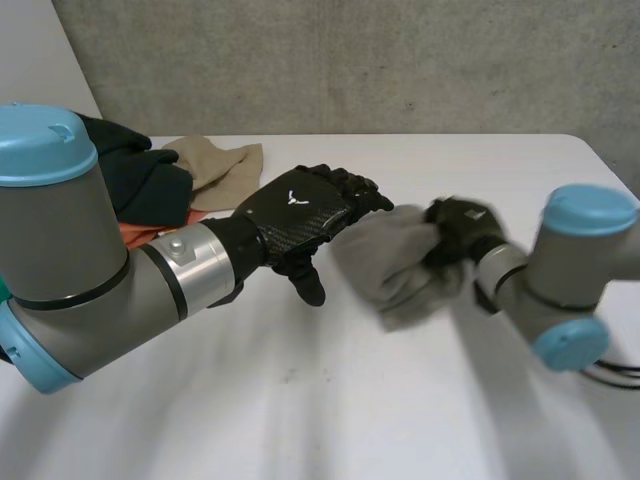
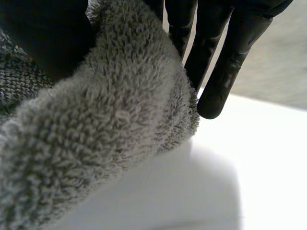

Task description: Fold the laundry.

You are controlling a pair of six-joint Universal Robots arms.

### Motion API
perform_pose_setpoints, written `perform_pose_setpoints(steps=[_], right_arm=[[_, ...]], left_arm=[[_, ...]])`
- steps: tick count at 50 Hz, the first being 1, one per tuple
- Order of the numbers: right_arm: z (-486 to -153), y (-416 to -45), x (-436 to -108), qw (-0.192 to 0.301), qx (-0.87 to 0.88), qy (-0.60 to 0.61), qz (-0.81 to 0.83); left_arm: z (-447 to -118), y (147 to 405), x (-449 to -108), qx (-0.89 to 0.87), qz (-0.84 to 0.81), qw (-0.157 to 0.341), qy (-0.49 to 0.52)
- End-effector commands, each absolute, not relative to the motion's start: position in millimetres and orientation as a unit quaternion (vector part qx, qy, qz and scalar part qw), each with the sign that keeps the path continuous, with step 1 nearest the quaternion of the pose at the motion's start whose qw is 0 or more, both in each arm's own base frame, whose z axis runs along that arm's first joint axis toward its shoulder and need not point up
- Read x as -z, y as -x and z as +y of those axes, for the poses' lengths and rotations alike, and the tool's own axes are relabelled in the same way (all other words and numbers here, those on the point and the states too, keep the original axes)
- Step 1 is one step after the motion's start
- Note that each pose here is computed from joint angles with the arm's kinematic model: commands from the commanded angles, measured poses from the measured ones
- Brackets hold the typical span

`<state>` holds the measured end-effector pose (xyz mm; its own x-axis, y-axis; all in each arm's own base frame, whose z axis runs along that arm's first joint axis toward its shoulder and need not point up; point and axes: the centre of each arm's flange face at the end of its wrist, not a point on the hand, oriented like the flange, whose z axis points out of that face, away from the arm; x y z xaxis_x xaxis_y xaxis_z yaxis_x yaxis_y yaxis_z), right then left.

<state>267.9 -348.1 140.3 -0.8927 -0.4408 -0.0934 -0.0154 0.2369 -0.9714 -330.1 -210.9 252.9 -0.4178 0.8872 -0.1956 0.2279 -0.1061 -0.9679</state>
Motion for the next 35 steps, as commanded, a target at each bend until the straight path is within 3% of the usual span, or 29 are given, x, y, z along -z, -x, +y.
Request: perform_pose_setpoints(steps=[1,6,12,17,24,35], right_arm=[[-416,-209,-154,0.055,0.647,0.145,0.746],[-472,-160,-144,-0.015,0.664,0.105,0.741],[-512,-139,-125,-0.051,0.65,0.115,0.749],[-543,-89,-129,-0.129,0.665,0.122,0.725],[-556,-60,-135,-0.181,0.688,0.134,0.689],[-559,-45,-121,-0.208,0.681,0.139,0.688]], left_arm=[[-212,329,-254,-0.586,-0.606,0.281,0.459],[-212,329,-254,-0.586,-0.607,0.281,0.458],[-212,329,-253,-0.585,-0.607,0.281,0.458],[-213,328,-250,-0.582,-0.611,0.28,0.458],[-211,328,-248,-0.579,-0.613,0.281,0.458],[-211,329,-249,-0.579,-0.612,0.282,0.459]])
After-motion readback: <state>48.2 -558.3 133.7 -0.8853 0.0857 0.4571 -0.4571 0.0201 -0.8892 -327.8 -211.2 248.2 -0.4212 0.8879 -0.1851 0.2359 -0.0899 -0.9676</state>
